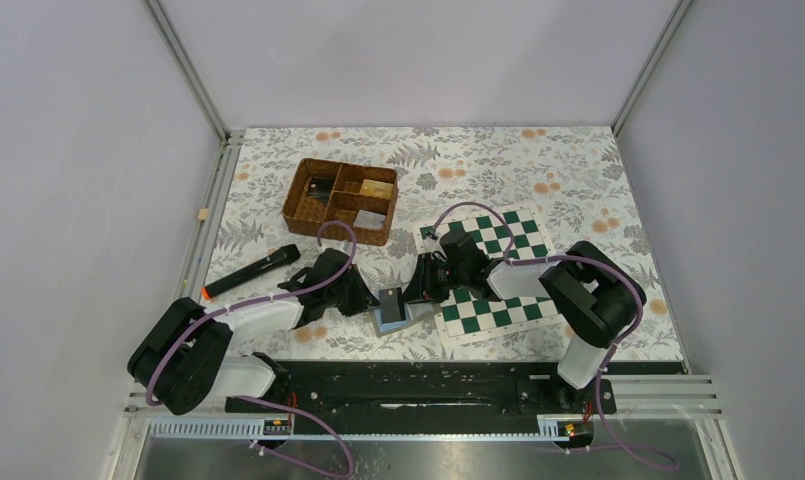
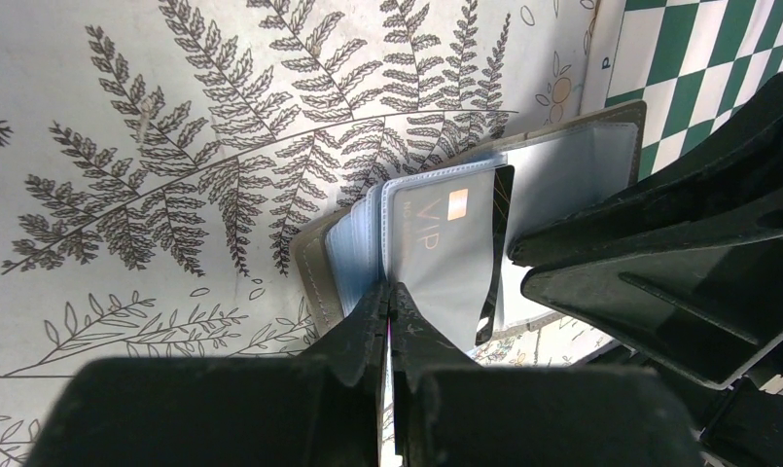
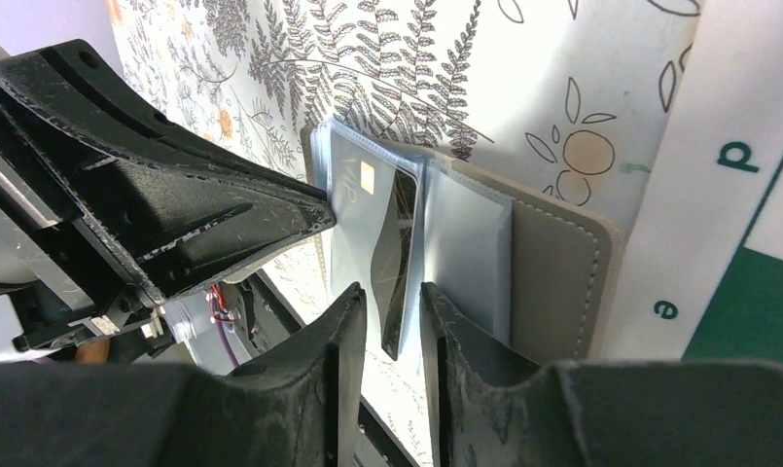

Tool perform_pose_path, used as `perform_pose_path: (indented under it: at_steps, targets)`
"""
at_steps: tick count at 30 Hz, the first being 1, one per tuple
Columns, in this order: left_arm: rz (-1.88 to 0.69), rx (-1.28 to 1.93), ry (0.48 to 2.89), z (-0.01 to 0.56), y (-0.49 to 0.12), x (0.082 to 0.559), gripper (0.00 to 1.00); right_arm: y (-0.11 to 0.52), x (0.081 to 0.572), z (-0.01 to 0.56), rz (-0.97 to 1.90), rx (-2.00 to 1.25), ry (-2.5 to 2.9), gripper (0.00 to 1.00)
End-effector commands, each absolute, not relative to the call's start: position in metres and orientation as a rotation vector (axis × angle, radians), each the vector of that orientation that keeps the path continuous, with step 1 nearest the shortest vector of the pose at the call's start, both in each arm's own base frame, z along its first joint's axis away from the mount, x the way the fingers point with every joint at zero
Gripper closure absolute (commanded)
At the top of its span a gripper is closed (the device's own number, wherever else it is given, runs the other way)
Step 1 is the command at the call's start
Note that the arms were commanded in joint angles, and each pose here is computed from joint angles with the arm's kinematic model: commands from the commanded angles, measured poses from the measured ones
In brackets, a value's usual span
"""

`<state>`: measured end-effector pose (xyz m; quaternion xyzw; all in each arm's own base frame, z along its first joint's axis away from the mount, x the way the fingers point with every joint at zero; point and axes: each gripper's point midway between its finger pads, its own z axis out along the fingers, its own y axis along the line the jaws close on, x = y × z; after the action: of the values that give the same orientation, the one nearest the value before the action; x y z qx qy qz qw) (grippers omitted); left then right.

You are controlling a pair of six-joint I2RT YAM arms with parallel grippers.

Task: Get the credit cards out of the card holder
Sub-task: Remove the credit card from the card holder.

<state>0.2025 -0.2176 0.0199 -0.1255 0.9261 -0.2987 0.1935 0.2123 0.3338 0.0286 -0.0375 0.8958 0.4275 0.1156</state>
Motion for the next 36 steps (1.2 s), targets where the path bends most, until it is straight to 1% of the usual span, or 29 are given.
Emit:
perform_pose_path:
  at_steps: [1,9,12,14,17,19,27,36]
  targets:
    - [-0.647,-0.344,2.769,-0.020,-0.188,0.166,1.00,0.337,0.221,0.029,1.237,-0.104,2.617,0.65]
    - [-0.659,-0.353,2.767,-0.021,-0.188,0.165,1.00,0.359,0.210,0.029,1.297,-0.183,2.622,0.64]
    - [-0.665,-0.356,2.766,-0.021,-0.189,0.165,1.00,0.363,0.209,0.030,1.326,-0.182,2.608,0.66]
    - [-0.664,-0.355,2.767,-0.021,-0.188,0.164,1.00,0.364,0.208,0.031,1.345,-0.182,2.606,0.72]
    - [-0.661,-0.353,2.768,-0.022,-0.188,0.164,1.00,0.362,0.207,0.030,1.344,-0.188,2.600,0.90]
    - [-0.654,-0.355,2.773,-0.023,-0.187,0.163,1.00,0.362,0.207,0.032,1.363,-0.198,2.589,1.00]
    - [-0.568,-0.363,2.792,-0.028,-0.176,0.161,1.00,0.339,0.208,0.034,1.334,-0.190,2.560,1.00]
    - [-0.573,-0.372,2.779,-0.025,-0.175,0.161,1.00,0.327,0.208,0.038,1.330,-0.195,2.550,1.00]
